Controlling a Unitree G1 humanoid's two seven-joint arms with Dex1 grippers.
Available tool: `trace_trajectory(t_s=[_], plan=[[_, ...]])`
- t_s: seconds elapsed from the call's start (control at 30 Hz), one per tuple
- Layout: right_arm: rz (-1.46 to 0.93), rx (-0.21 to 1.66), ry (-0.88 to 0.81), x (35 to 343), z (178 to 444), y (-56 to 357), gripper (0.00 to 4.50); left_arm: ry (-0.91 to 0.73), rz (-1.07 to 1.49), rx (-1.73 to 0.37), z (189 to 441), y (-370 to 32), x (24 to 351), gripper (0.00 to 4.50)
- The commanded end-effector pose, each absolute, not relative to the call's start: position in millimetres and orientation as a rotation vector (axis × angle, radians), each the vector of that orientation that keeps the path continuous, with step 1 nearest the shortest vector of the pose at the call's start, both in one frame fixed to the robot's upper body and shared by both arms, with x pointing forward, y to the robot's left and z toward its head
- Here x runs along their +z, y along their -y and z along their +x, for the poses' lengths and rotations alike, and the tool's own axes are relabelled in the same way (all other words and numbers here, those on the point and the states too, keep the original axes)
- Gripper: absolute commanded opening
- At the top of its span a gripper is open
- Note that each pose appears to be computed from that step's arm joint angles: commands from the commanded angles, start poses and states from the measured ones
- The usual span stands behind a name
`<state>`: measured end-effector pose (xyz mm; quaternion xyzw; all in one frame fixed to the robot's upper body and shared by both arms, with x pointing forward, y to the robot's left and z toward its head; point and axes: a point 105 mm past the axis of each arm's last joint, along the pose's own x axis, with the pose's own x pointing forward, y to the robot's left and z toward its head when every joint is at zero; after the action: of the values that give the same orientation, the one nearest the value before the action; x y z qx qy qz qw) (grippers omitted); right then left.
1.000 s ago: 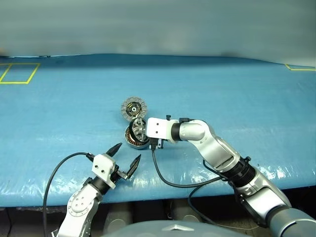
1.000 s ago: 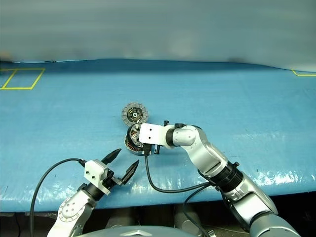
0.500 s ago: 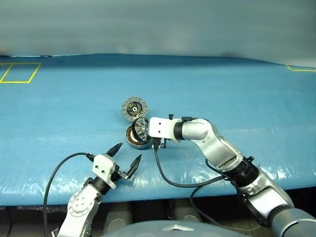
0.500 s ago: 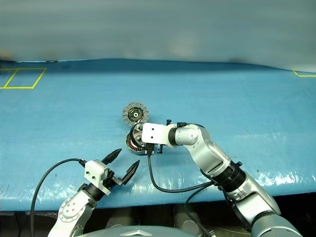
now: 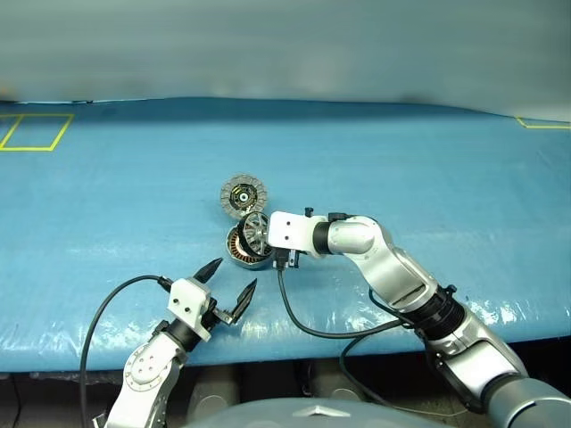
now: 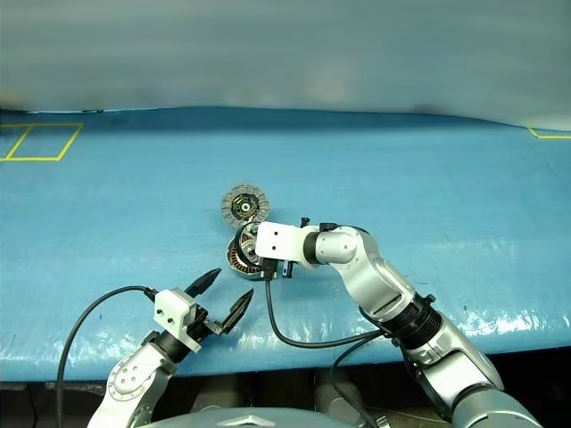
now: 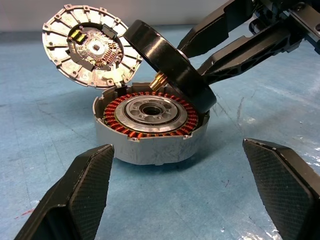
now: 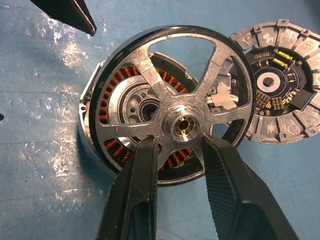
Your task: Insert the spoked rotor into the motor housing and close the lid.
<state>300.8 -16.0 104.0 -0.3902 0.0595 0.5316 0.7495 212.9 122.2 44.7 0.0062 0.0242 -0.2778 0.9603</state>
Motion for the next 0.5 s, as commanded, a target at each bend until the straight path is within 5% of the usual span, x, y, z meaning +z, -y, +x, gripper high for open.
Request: trace_trajectory(t_s=[0.03,0.3,0.4,0.5], plan=[[-0.815,1.159,-0.118,106,301,13,1.74,-0.015,0.015,-0.562,213,-121,51,4.5],[-0.778,1.118,-0.081,123,305,14,4.28,-0.013,0.021,-0.567,213,-122,51,4.5],[-0.72,1.107,-0.081,131,305,15,4.28,-0.011,0.024,-0.568,214,-122,52,4.5],[-0.545,1.075,-0.095,143,305,15,3.62,-0.008,0.03,-0.559,214,-124,52,4.5]])
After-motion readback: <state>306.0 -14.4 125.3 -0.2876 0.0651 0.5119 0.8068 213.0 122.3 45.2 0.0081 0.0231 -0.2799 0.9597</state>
